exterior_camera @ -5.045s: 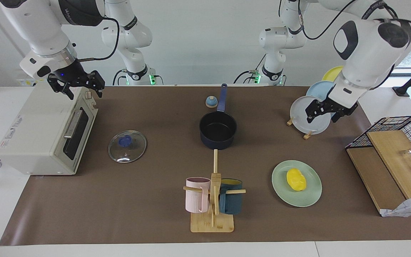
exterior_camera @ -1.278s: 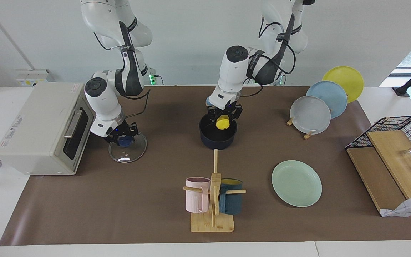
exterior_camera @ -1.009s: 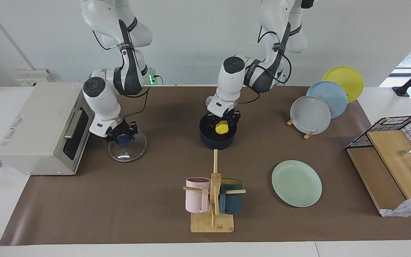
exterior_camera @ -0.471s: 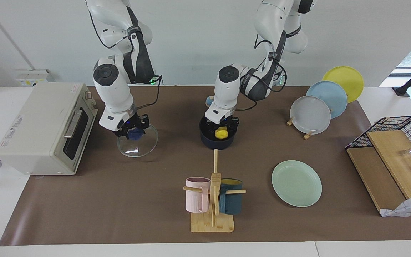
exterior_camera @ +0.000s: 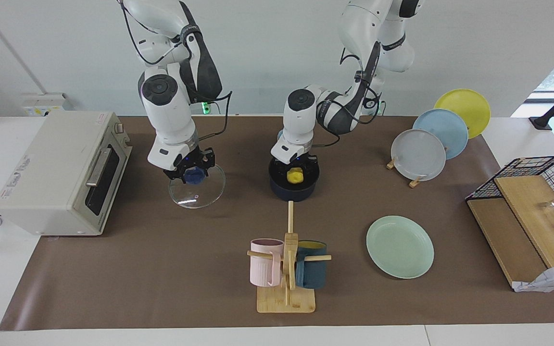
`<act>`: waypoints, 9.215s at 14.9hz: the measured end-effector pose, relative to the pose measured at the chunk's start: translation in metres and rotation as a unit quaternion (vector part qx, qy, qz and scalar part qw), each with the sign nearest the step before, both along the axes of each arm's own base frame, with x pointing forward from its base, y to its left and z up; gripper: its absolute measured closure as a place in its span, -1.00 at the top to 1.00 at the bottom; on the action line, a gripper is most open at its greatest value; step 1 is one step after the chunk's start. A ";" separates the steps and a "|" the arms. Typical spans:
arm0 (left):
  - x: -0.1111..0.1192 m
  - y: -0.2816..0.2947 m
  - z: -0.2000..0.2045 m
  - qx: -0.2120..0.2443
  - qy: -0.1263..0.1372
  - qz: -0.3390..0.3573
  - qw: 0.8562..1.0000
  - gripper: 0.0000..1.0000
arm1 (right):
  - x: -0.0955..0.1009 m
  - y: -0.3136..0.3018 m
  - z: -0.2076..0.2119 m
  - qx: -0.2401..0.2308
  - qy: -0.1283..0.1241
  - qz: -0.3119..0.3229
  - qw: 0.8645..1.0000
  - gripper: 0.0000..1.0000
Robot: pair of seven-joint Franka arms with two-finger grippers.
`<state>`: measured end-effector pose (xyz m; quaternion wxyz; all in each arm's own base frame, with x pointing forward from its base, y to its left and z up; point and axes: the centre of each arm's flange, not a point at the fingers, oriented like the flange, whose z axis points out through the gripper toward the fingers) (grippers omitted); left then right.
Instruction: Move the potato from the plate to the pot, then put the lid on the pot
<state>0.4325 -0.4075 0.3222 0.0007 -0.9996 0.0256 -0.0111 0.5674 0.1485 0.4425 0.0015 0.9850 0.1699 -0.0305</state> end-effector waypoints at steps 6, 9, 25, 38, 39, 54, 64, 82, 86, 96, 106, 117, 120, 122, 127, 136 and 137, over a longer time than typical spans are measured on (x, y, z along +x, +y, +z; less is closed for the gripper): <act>-0.007 -0.004 -0.002 0.002 0.001 -0.007 1.000 0.82 | 0.007 0.005 0.004 0.000 -0.004 -0.004 1.000 0.33; -0.002 -0.001 0.008 -0.003 -0.006 -0.004 1.000 1.00 | 0.008 0.005 0.005 0.000 -0.005 -0.010 1.000 0.33; 0.110 0.316 0.283 0.022 -0.010 -0.043 0.999 1.00 | -0.037 0.172 0.042 0.010 -0.033 -0.144 0.989 0.33; 0.099 0.320 0.311 -0.003 0.026 -0.028 0.999 1.00 | -0.075 0.301 -0.007 -0.002 -0.045 -0.174 0.984 0.33; 0.099 0.320 0.311 -0.006 0.026 -0.024 0.999 1.00 | -0.074 0.300 -0.010 -0.004 -0.044 -0.174 0.984 0.33; 0.096 0.340 0.326 -0.012 0.001 0.001 1.000 1.00 | -0.076 0.300 -0.028 -0.016 -0.022 -0.178 0.984 0.33; 0.089 0.341 0.321 -0.008 0.038 -0.012 0.999 1.00 | -0.077 0.298 -0.035 -0.014 -0.024 -0.179 0.984 0.33; 0.090 0.348 0.321 -0.008 0.037 -0.016 0.999 1.00 | -0.060 0.284 -0.027 0.002 -0.030 -0.198 0.980 1.00; 0.090 0.350 0.321 -0.008 0.037 -0.014 0.999 1.00 | -0.039 0.258 -0.004 0.013 -0.040 -0.222 0.974 1.00; 0.091 0.356 0.321 -0.008 0.037 -0.009 0.999 1.00 | 0.012 0.070 0.126 -0.010 -0.006 -0.168 0.986 1.00; 0.090 0.358 0.323 -0.008 0.035 -0.007 0.999 1.00 | -0.021 -0.067 0.196 -0.010 0.022 -0.150 0.988 1.00; 0.084 0.358 0.332 -0.008 0.029 -0.007 1.000 1.00 | -0.035 -0.119 0.189 -0.008 0.027 -0.169 0.985 1.00; 0.084 0.358 0.331 -0.008 0.031 -0.007 0.999 1.00 | -0.035 -0.118 0.189 -0.008 0.027 -0.168 0.985 1.00; 0.083 0.358 0.331 -0.008 0.031 -0.007 0.999 1.00 | -0.035 -0.120 0.189 -0.009 0.026 -0.170 0.985 1.00; 0.083 0.358 0.331 -0.008 0.031 -0.007 0.999 1.00 | -0.034 -0.134 0.189 -0.011 0.025 -0.183 0.983 1.00; 0.083 0.358 0.331 -0.008 0.031 -0.007 0.999 1.00 | -0.034 -0.146 0.189 -0.010 0.026 -0.181 0.983 1.00; 0.083 0.358 0.331 -0.008 0.031 -0.007 0.999 1.00 | -0.034 -0.147 0.189 -0.010 0.026 -0.181 0.983 1.00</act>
